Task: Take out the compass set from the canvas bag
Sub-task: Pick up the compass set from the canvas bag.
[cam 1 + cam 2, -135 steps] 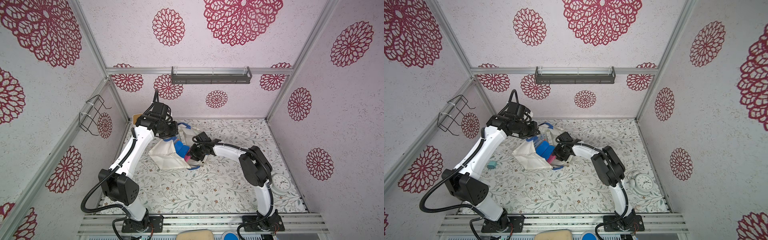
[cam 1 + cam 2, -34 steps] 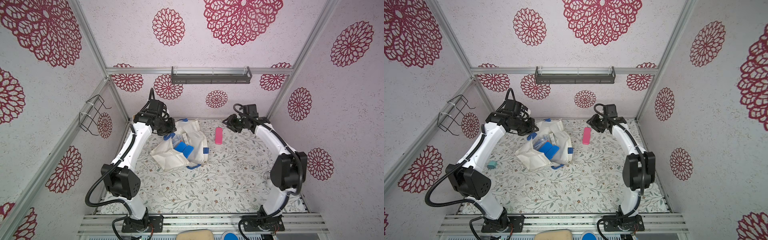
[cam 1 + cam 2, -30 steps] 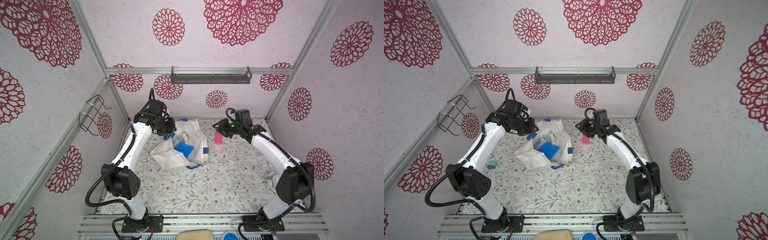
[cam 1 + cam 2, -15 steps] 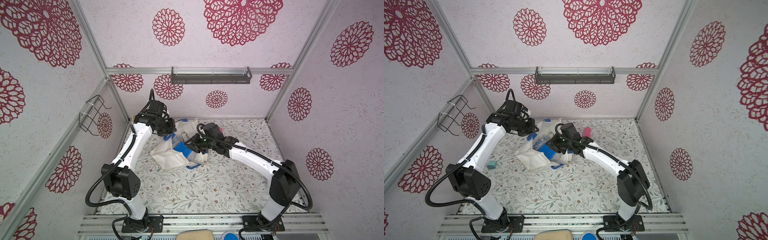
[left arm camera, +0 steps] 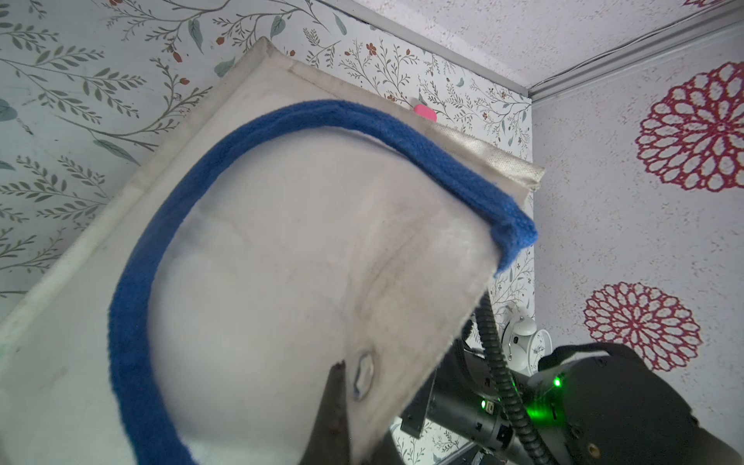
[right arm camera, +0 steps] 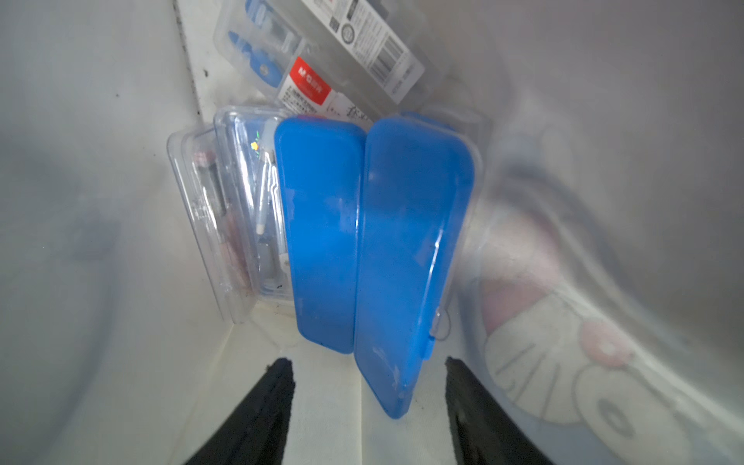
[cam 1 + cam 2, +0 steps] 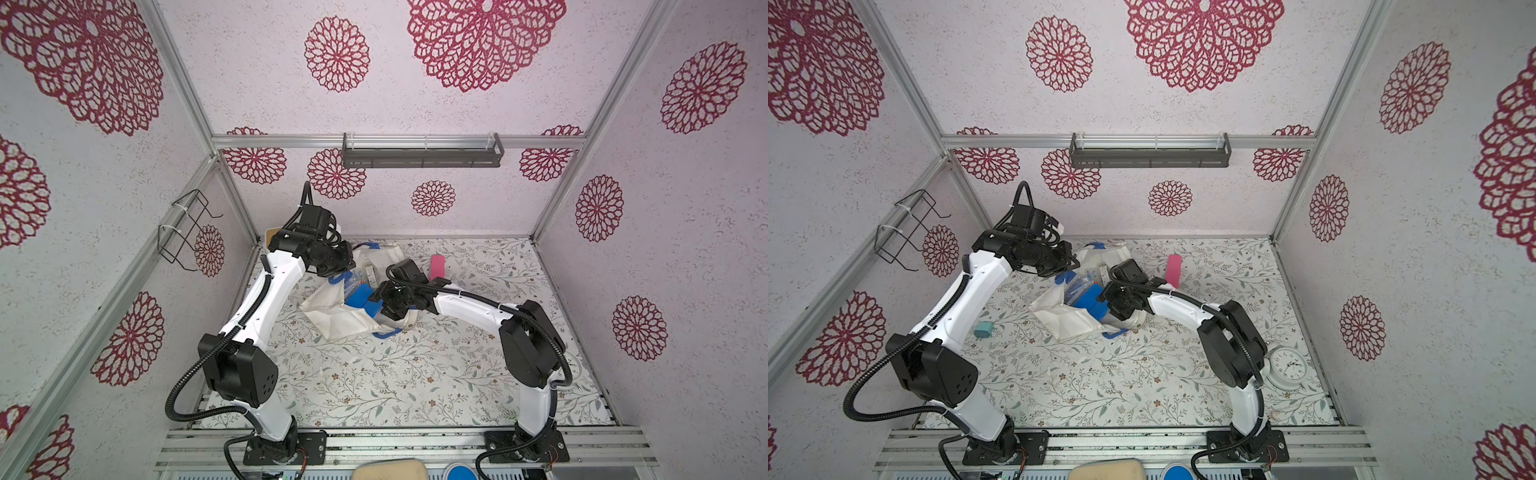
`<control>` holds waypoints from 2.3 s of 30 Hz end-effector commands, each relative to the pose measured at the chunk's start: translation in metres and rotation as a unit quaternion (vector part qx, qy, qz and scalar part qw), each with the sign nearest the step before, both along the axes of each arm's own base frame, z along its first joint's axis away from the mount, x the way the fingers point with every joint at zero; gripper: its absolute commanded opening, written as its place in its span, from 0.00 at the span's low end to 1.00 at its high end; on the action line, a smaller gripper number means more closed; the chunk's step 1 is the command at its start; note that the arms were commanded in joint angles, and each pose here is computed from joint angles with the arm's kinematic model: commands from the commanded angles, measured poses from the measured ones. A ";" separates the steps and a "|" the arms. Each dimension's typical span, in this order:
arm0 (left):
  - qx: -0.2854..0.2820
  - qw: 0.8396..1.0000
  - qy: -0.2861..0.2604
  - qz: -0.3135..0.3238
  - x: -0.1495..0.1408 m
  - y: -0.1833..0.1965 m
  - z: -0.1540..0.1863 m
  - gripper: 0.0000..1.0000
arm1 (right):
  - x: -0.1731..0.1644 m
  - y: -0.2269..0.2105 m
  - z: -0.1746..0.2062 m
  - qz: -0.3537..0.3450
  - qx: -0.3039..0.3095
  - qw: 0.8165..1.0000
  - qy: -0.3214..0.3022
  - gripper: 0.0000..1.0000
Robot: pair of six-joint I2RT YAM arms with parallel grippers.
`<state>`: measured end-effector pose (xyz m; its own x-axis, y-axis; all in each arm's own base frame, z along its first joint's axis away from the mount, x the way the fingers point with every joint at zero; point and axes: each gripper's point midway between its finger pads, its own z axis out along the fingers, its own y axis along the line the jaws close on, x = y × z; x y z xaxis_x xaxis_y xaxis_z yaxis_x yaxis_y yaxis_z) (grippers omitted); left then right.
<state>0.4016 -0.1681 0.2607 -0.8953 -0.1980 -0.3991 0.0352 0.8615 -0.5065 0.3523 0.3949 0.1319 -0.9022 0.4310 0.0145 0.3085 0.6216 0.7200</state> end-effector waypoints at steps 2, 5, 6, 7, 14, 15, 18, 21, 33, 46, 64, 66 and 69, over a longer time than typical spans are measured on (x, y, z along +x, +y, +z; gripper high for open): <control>-0.010 1.000 -0.026 -0.014 -0.008 -0.006 0.016 0.00 | 0.015 -0.017 -0.009 -0.048 -0.015 0.999 0.001 0.66; -0.013 0.999 -0.026 -0.015 -0.010 -0.007 0.017 0.00 | 0.023 -0.014 -0.016 -0.054 -0.009 0.999 -0.001 0.67; -0.013 0.999 -0.026 -0.016 -0.011 -0.008 0.017 0.00 | 0.026 -0.012 -0.019 -0.055 -0.009 0.998 -0.002 0.67; -0.013 0.999 -0.026 -0.016 -0.012 -0.009 0.016 0.00 | 0.027 -0.010 -0.022 -0.055 -0.011 0.998 -0.001 0.66; -0.017 0.999 -0.028 -0.022 -0.014 -0.015 0.019 0.00 | 0.040 0.002 -0.035 -0.065 0.011 0.998 -0.003 0.63; -0.017 0.999 -0.027 -0.024 -0.015 -0.016 0.018 0.00 | 0.043 0.005 -0.034 -0.066 0.017 0.998 -0.007 0.62; -0.016 0.999 -0.029 -0.026 -0.017 -0.018 0.019 0.00 | 0.049 0.010 -0.030 -0.071 0.040 0.996 -0.020 0.54; -0.015 0.999 -0.027 -0.025 -0.019 -0.018 0.018 0.00 | 0.053 0.014 -0.020 -0.071 0.062 0.995 -0.037 0.41; -0.002 0.999 -0.029 -0.020 -0.023 -0.011 0.016 0.00 | 0.050 0.012 0.013 -0.058 0.086 0.992 -0.073 0.19; -0.004 0.999 -0.035 -0.006 -0.008 -0.008 0.018 0.00 | 0.020 -0.011 0.074 0.015 0.052 0.987 -0.150 0.19; -0.003 0.999 -0.037 0.000 0.001 -0.002 0.021 0.00 | 0.028 -0.125 0.155 0.070 0.030 0.949 -0.307 0.19; -0.003 0.999 -0.039 0.001 0.001 -0.002 0.023 0.00 | 0.033 -0.140 0.166 0.088 0.041 0.943 -0.319 0.19; -0.003 0.999 -0.041 0.000 0.002 -0.001 0.025 0.00 | 0.044 -0.165 0.165 0.106 0.004 0.939 -0.328 0.19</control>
<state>0.3997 -0.1671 0.2653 -0.8809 -0.2009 -0.4286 0.0383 0.8723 -0.4875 0.4036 0.2338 0.2721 -0.7994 0.3622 -0.4794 -0.1751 0.6228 0.7625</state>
